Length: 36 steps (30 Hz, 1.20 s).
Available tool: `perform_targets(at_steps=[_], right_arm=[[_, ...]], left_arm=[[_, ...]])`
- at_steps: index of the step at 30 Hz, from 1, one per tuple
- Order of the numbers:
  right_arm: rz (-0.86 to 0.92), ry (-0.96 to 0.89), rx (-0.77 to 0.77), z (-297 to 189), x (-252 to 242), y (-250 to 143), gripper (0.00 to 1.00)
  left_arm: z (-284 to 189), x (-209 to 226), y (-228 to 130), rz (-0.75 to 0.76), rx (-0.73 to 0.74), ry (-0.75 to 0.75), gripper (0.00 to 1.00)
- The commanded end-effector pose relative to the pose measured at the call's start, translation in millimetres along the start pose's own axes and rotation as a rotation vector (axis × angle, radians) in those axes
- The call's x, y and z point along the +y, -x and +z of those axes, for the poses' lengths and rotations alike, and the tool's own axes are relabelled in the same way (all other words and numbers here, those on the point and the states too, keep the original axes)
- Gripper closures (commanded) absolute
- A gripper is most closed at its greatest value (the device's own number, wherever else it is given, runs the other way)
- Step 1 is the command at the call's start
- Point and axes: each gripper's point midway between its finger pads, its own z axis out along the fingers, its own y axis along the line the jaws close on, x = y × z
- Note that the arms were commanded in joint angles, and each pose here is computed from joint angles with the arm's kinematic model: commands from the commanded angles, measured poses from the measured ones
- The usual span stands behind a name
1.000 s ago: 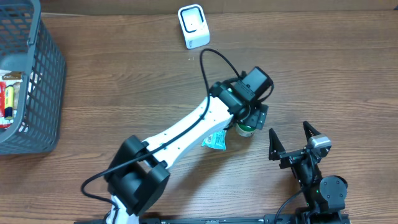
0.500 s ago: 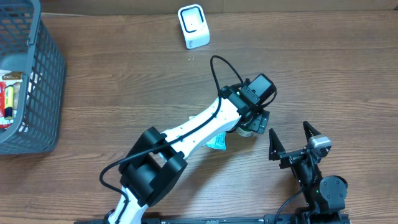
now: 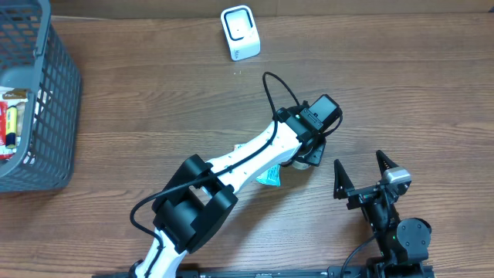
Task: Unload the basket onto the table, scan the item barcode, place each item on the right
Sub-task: 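Move the left gripper back to the grey basket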
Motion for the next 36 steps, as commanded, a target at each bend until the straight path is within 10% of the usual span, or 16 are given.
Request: perform_targets(at_steps=[1,8,10,22,36], right_arm=[[-0.006,-0.013,-0.003,0,-3,-2,0.0],[-0.006,-0.013,-0.003,0,-3,-2,0.0],[-0.006,-0.013,-0.003,0,-3,-2,0.0],[-0.007,-0.013,-0.003,0,-3,-2,0.0],[-0.006,-0.013,-0.003,0,-3,-2,0.0]], left_arm=[[1,1,-4,-0.053,0.015,0.017,0.4],[-4,5,-3,-0.052,0.004,0.039,0.3],[-6,3,-1,-0.052,-0.001,0.035,0.0],[-92,16,66,0.01,-0.184,0.139,0.0],[-335,238,135,-0.226,-0.561,0.64,0.01]])
